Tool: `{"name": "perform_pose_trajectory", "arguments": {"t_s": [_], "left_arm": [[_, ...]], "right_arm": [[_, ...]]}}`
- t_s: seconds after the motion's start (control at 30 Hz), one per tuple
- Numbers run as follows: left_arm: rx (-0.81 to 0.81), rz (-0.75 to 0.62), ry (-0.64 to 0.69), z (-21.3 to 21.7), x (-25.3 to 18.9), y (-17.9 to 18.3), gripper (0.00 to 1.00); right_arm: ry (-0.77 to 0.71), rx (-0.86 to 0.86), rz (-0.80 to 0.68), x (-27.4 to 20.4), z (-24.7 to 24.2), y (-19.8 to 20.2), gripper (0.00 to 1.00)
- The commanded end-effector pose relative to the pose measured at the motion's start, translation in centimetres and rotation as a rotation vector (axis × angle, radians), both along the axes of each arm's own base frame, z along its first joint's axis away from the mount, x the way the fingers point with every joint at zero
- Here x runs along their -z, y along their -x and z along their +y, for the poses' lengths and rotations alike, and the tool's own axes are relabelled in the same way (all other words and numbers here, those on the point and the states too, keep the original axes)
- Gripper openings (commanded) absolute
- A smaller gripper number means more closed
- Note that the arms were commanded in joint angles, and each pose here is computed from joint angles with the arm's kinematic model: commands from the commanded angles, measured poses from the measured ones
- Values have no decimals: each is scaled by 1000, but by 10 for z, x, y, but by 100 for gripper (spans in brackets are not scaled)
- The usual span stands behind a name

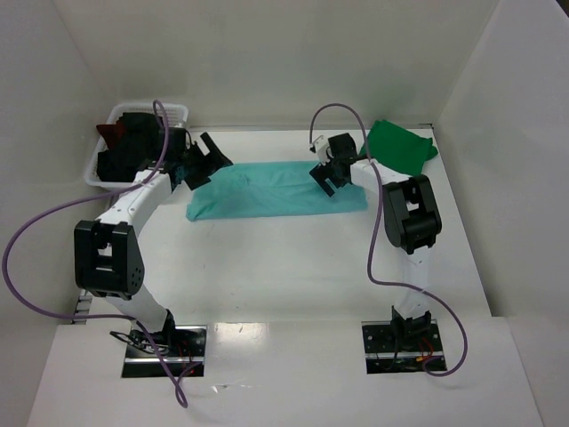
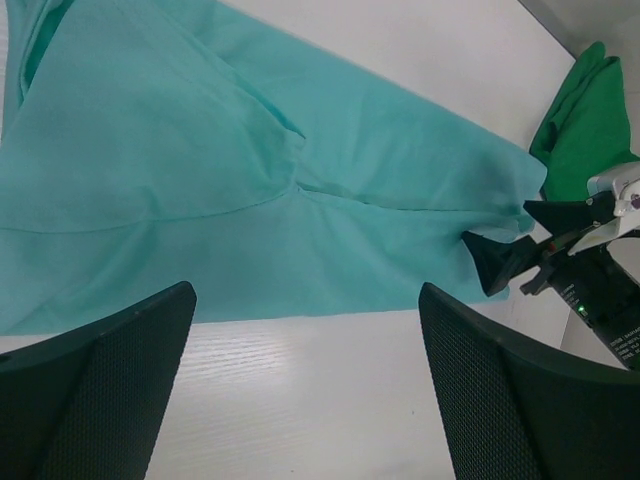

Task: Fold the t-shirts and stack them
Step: Rotate the tshirt 90 degrees

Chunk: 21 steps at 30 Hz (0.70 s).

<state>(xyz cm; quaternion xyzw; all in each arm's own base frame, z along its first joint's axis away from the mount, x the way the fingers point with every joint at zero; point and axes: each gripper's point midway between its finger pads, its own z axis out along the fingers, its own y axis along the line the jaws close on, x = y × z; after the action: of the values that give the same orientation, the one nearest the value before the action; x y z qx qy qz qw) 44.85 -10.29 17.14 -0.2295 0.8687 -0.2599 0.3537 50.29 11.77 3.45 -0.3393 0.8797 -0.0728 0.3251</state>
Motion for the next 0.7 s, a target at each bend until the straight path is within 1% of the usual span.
{"name": "perform_pose_trajectory", "arguments": {"t_s": [0.0,0.07,0.13,0.17,0.2,0.23,0.3,0.33,0.43,0.5,0.53,0.57,0.67], "left_arm": [[23,-18,-7,6,-8,-5,100],[30,-18,-1,5,-8,-6,100],[27,-18,5,8,-9,-7,100],[27,-18,5,8,-9,-7,100],[18,-18,5,12,-9,-8,100],[33,-20,6,11,-9,-7,100],[33,-20,6,11,-9,-7,100],[24,-20,6,15,-9,-8,100],[39,-14,7,13,-6,-5,100],[36,-4,-1,18,-3,-3,100],[42,-6,-8,18,-3,-3,100],[42,8,-8,18,-1,-1,100],[-3,54,-48,28,12,5,100]], "right_arm": [[24,-67,70,22,11,12,99],[28,-110,77,21,29,25,99],[62,-100,41,20,35,33,99],[72,-126,41,17,40,36,99],[45,-166,74,16,51,47,99],[52,-167,93,18,49,51,99],[32,-175,95,10,63,52,99],[26,-179,121,9,67,58,99],[48,-217,128,8,88,71,99],[59,-253,147,8,98,87,99],[63,-276,146,8,111,98,99],[77,-294,170,14,114,109,99],[24,-341,184,6,142,135,99]]}}
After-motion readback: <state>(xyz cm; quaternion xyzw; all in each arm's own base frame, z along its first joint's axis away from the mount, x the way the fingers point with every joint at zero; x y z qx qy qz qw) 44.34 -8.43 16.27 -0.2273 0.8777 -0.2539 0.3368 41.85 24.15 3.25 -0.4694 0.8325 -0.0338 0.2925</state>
